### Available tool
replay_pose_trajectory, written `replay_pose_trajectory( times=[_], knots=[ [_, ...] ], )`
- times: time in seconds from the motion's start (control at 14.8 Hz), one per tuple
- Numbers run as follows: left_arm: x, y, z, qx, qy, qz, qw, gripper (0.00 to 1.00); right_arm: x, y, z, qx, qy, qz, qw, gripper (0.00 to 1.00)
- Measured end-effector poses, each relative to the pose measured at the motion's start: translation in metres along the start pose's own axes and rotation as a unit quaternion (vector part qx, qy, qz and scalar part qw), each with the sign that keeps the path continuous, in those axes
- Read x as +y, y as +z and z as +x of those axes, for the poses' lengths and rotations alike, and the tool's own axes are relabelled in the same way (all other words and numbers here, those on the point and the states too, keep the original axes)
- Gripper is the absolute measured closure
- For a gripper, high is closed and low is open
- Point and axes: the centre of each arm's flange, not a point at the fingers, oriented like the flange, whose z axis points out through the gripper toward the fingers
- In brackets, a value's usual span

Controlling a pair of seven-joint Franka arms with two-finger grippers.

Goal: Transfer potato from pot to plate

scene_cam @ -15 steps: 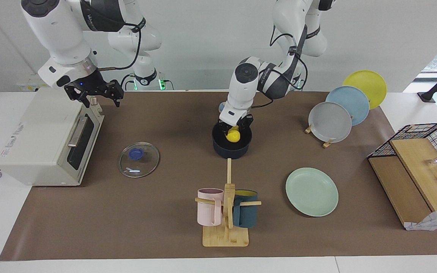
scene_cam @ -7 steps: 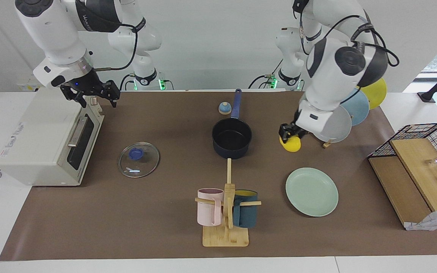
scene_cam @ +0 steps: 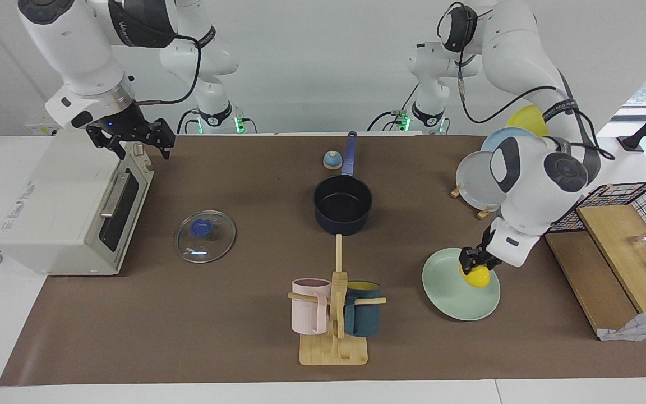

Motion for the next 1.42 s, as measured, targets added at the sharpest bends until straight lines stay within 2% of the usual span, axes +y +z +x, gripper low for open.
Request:
replay_pose_trajectory(
  times=[0.27,0.61,0.81,0.88,0.94,1.01,1.15,1.42],
  knots=[
    [0.002,0.045,-0.004,-0.003,0.009,0.008,1.0,0.41,0.0,0.0,0.0,0.0,0.0,0.0,1.0,0.0],
    [0.0,0.054,-0.011,-0.009,0.021,0.01,1.0,0.41,0.0,0.0,0.0,0.0,0.0,0.0,1.0,0.0],
    [-0.001,0.05,-0.01,-0.004,0.025,0.01,1.0,0.13,0.0,0.0,0.0,0.0,0.0,0.0,1.0,0.0],
    [-0.003,0.039,-0.007,0.005,0.023,0.008,1.0,0.03,0.0,0.0,0.0,0.0,0.0,0.0,1.0,0.0],
    [-0.008,0.02,-0.004,0.018,0.019,0.007,1.0,0.0,0.0,0.0,0.0,0.0,0.0,0.0,1.0,0.0],
    [-0.018,-0.008,-0.002,0.03,0.013,0.006,0.999,0.0,0.0,0.0,0.0,0.0,0.0,0.0,1.0,0.0],
    [-0.04,-0.072,-0.012,0.031,0.0,0.009,0.999,0.0,0.0,0.0,0.0,0.0,0.0,0.0,1.0,0.0],
    [-0.059,-0.196,-0.068,0.01,-0.007,0.017,1.0,0.0,0.0,0.0,0.0,0.0,0.0,0.0,1.0,0.0]
  ],
)
